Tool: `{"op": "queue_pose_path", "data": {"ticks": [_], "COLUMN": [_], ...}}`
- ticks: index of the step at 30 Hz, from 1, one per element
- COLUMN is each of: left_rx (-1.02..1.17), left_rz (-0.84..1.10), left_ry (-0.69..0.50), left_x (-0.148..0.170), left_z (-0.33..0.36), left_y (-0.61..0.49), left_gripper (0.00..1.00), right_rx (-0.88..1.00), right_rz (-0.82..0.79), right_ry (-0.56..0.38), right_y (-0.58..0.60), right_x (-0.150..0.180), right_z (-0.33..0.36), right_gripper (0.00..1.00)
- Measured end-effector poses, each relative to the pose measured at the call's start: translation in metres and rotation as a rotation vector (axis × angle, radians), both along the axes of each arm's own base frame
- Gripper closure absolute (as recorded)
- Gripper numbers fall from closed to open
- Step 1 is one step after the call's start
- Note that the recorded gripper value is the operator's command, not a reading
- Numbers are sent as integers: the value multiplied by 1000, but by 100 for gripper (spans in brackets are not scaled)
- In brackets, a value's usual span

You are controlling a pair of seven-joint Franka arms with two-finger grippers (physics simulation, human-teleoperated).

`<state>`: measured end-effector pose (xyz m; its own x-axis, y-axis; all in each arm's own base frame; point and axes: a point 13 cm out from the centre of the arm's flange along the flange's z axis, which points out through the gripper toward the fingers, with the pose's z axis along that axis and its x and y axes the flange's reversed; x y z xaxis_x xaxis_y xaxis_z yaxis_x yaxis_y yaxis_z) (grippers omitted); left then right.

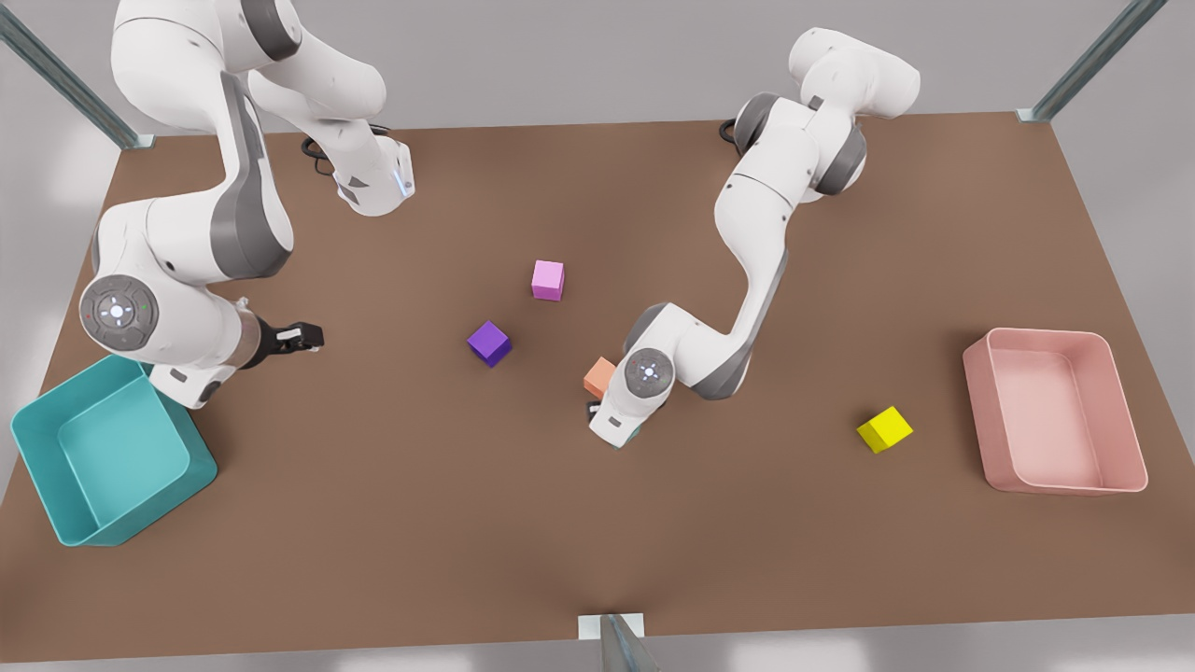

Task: Stack the two blue cubes on top of each other

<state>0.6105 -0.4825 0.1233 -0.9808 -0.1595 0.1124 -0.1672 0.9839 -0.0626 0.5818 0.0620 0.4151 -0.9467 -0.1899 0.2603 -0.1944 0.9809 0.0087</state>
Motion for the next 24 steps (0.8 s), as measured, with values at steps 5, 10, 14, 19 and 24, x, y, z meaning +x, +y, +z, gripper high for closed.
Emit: {"op": "queue_pose_path", "data": {"ticks": [5, 10, 14, 19, 24], "left_rx": [-1, -7, -13, -10, -14], "left_rz": [14, 26, 32, 41, 183], "left_ry": [-2, 4, 19, 29, -4], "left_x": [1, 0, -6, -9, 45], "left_z": [1, 13, 20, 43, 211], "left_y": [-1, -1, -5, -2, 141], "left_gripper": [0, 0, 0, 0, 0], "right_rx": [2, 3, 3, 0, 1], "right_rz": [2, 3, 4, -1, -4], "right_ry": [3, -1, -6, -26, -33], "right_y": [0, 0, 0, -4, -7], "right_x": [0, 1, 3, 5, 6], "right_z": [-2, -1, 0, 9, 12], "right_gripper": [0, 0, 0, 0, 0]}}
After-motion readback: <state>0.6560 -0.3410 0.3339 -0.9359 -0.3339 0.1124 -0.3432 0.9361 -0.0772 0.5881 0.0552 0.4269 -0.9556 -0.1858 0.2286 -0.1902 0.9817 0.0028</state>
